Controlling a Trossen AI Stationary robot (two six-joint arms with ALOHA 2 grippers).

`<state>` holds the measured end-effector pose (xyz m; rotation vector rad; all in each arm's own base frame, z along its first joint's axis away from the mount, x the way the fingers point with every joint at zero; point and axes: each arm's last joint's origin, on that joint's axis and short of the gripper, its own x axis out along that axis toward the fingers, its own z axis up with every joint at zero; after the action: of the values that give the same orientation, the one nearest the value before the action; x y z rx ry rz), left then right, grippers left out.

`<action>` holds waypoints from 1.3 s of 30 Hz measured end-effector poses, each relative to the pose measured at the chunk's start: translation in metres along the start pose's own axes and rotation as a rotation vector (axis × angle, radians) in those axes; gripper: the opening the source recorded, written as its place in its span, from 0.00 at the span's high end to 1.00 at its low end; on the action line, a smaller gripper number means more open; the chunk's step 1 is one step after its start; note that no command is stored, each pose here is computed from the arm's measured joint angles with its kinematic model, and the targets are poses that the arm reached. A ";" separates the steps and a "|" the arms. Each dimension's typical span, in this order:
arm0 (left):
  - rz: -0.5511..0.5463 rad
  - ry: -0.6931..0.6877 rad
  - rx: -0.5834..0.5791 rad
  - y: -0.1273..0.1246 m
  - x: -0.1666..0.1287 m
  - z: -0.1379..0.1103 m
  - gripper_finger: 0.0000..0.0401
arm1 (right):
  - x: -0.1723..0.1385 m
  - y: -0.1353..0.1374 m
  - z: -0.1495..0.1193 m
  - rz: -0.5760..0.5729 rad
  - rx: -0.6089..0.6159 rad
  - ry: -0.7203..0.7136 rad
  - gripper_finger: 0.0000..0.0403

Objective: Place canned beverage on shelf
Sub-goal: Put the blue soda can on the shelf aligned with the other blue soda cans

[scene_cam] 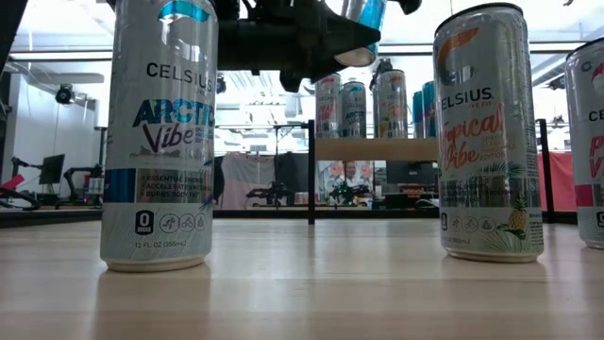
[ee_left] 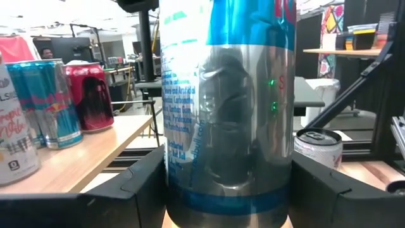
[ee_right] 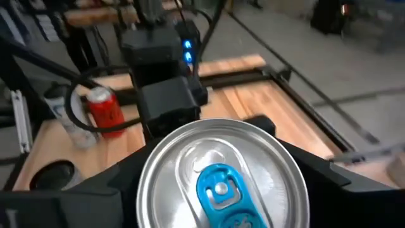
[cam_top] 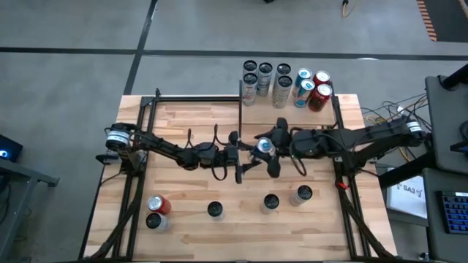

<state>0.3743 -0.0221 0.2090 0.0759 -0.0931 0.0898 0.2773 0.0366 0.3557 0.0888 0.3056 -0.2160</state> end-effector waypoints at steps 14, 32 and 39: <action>0.002 -0.013 -0.003 0.000 0.000 0.001 0.43 | -0.007 0.002 0.028 -0.067 0.046 0.251 0.41; -0.024 -0.012 -0.047 -0.002 0.000 0.001 0.28 | -0.033 -0.019 0.044 -0.175 -0.045 0.409 0.45; -0.017 -0.011 -0.044 -0.001 -0.001 0.004 0.28 | -0.047 -0.065 0.037 -0.408 -0.063 0.564 0.45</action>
<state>0.3734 -0.0234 0.2127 0.0334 -0.1049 0.0699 0.2295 -0.0221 0.4020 0.0220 0.8937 -0.5879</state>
